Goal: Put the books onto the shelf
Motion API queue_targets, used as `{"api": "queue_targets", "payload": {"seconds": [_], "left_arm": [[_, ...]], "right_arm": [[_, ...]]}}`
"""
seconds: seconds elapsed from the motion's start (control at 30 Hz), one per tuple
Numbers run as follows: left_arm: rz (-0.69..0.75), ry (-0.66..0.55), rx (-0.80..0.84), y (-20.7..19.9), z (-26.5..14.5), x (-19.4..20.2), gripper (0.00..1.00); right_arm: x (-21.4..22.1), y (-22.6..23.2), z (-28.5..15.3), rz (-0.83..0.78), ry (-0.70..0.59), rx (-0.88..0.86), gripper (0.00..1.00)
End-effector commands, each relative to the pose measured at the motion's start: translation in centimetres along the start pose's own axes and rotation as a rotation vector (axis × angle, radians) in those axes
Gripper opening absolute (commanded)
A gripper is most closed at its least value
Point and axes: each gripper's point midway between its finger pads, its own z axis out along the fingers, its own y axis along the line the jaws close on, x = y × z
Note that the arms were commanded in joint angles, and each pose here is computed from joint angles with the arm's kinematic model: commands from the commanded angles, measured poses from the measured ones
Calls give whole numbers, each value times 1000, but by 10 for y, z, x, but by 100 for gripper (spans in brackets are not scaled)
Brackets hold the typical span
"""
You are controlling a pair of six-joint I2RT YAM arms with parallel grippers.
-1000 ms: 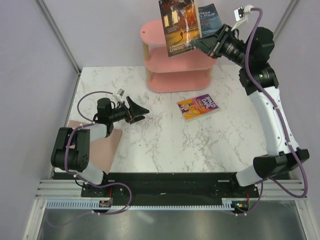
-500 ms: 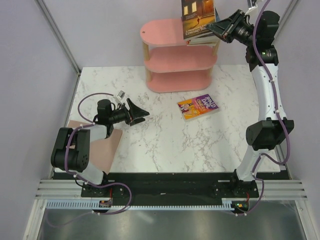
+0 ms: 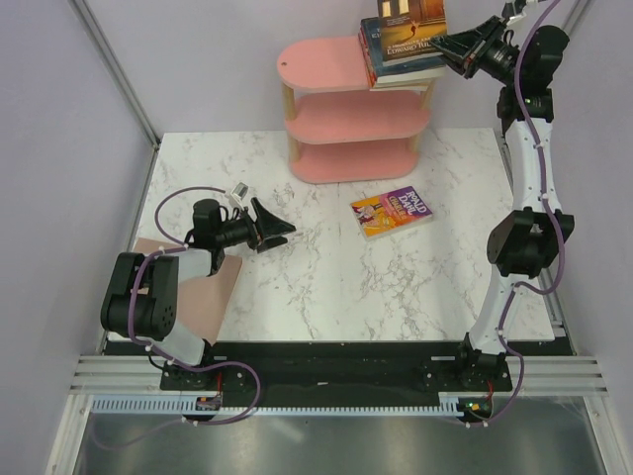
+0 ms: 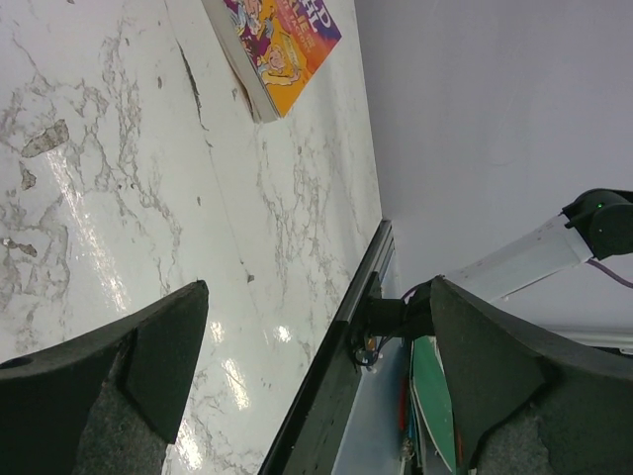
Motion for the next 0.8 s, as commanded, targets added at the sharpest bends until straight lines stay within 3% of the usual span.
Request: {"api": "queue_targets", "payload": {"seconds": [0.0, 0.5, 0.7, 0.77], "left_arm": [[55, 24, 25, 0, -1, 6, 100], [51, 27, 24, 0, -1, 6, 100], [54, 28, 25, -1, -1, 5, 100], [57, 29, 26, -2, -1, 5, 100]], "right_arm": [[-4, 31, -7, -30, 33, -97, 6], [3, 3, -5, 45, 78, -45, 7], [4, -9, -4, 71, 77, -18, 12], [4, -9, -4, 72, 75, -13, 19]]}}
